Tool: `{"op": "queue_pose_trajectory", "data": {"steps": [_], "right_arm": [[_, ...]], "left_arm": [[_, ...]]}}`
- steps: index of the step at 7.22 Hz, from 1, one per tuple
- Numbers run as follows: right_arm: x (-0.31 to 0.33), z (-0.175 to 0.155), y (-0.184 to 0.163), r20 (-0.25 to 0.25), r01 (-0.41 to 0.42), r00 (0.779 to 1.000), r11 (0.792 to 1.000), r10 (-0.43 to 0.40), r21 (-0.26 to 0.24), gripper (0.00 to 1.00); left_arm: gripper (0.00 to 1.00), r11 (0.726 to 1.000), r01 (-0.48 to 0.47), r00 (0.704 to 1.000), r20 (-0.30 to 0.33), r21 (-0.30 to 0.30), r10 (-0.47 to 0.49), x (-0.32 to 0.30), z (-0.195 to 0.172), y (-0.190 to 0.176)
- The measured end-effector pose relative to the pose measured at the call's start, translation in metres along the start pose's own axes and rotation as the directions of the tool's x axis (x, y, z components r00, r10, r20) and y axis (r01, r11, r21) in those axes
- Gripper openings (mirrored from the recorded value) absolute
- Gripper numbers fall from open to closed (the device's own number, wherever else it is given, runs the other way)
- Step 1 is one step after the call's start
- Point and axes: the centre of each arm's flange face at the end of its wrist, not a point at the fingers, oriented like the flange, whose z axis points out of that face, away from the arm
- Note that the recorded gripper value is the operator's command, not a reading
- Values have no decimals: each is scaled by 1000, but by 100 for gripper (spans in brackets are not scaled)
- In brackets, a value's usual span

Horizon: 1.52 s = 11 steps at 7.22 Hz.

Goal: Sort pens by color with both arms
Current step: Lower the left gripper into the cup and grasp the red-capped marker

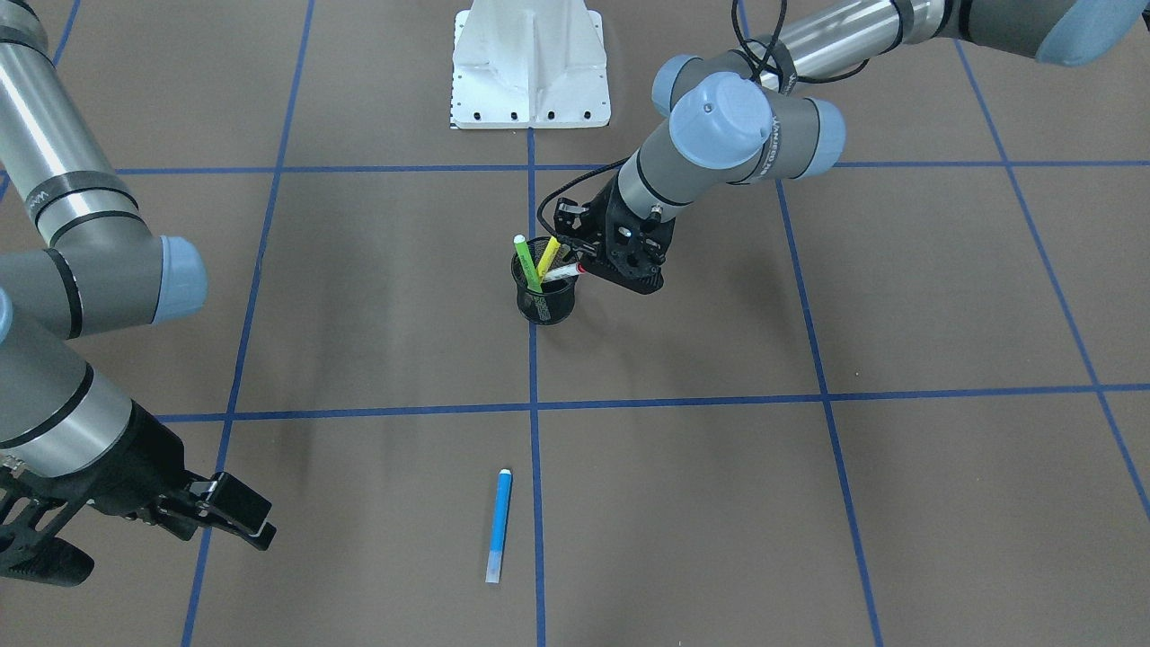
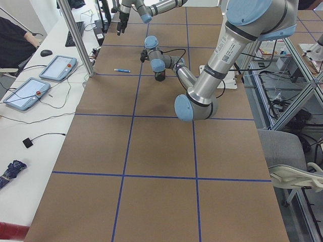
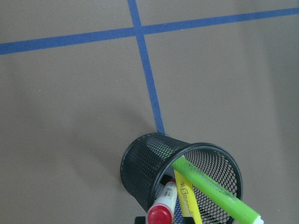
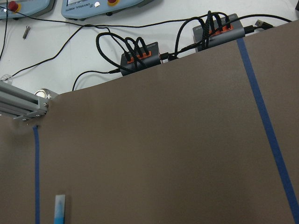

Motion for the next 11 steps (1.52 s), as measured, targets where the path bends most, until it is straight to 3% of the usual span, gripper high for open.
{"op": "queue_pose_trajectory", "data": {"steps": [6, 9, 11], "right_arm": [[0, 0, 0, 1, 1, 1000, 1000, -1, 0, 100], [-1, -1, 0, 4, 2, 1000, 1000, -2, 2, 100], [2, 0, 1, 1, 1, 1000, 1000, -1, 1, 100]], "left_arm": [[37, 1000, 4, 1000, 6, 7, -4, 1, 1, -5], [15, 1000, 4, 1000, 8, 10, -4, 1, 1, -6], [11, 1000, 16, 1000, 9, 22, -17, 3, -1, -8]]}}
